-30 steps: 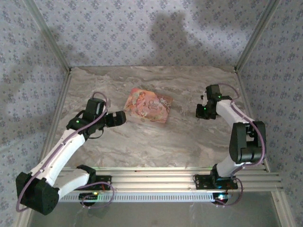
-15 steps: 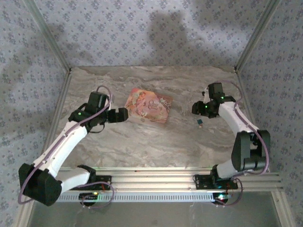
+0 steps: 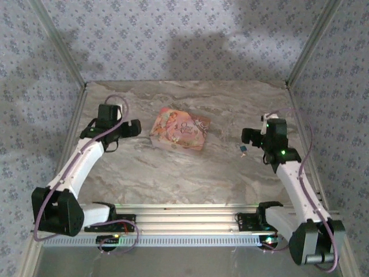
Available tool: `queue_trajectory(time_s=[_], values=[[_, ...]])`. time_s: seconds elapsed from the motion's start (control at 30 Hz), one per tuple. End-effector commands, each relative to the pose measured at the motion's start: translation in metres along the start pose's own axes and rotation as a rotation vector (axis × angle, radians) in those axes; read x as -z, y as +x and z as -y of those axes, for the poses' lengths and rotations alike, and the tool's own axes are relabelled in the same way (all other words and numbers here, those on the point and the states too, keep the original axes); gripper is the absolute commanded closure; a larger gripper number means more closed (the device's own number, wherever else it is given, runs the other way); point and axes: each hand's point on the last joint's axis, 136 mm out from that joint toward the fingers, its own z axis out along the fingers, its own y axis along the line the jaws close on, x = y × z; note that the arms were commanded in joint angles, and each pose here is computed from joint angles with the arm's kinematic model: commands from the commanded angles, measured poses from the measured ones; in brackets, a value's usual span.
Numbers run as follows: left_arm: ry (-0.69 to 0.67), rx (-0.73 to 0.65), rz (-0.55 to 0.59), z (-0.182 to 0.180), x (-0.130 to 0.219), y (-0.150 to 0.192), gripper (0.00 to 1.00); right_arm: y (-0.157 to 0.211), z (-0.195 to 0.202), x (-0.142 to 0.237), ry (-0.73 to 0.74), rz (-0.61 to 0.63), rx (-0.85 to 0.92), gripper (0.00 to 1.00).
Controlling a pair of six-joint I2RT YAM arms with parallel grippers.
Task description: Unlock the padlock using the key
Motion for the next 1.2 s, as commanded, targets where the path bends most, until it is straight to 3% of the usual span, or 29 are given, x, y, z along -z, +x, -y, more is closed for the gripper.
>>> queue_trajectory(time_s=[0.0,0.1,0.23,0.33,0.57,0.73,1.0,1.17], values=[[-0.131,-0.103,0.169,-0.024,0.005,-0.020,0.02,-0.007,0.025,0.001,0.128,0.152,0.054,0.00],[-0.280,-0.102,0.219,-0.054,0.002,-0.011,0.02,0.011,0.037,-0.008,0.164,0.179,0.016,0.00],[-0.379,-0.053,0.223,-0.079,-0.015,0.009,0.02,0.026,0.048,-0.027,0.162,0.152,-0.082,0.00],[-0.444,-0.032,0.213,-0.092,-0.029,0.024,0.02,0.029,0.055,-0.033,0.184,0.241,-0.111,0.00],[-0.361,-0.077,0.324,-0.083,-0.050,0.030,0.02,0.031,0.063,-0.037,0.208,0.381,-0.048,0.00],[-0.200,-0.177,0.481,-0.055,-0.052,0.018,0.02,0.032,0.063,-0.044,0.185,0.402,-0.071,0.00],[-0.174,-0.266,0.523,-0.052,-0.064,0.015,0.02,0.026,0.050,-0.076,0.114,0.406,-0.015,0.00],[-0.140,-0.159,0.499,-0.073,-0.076,0.018,0.02,0.035,0.049,-0.098,0.114,0.346,-0.002,0.00]])
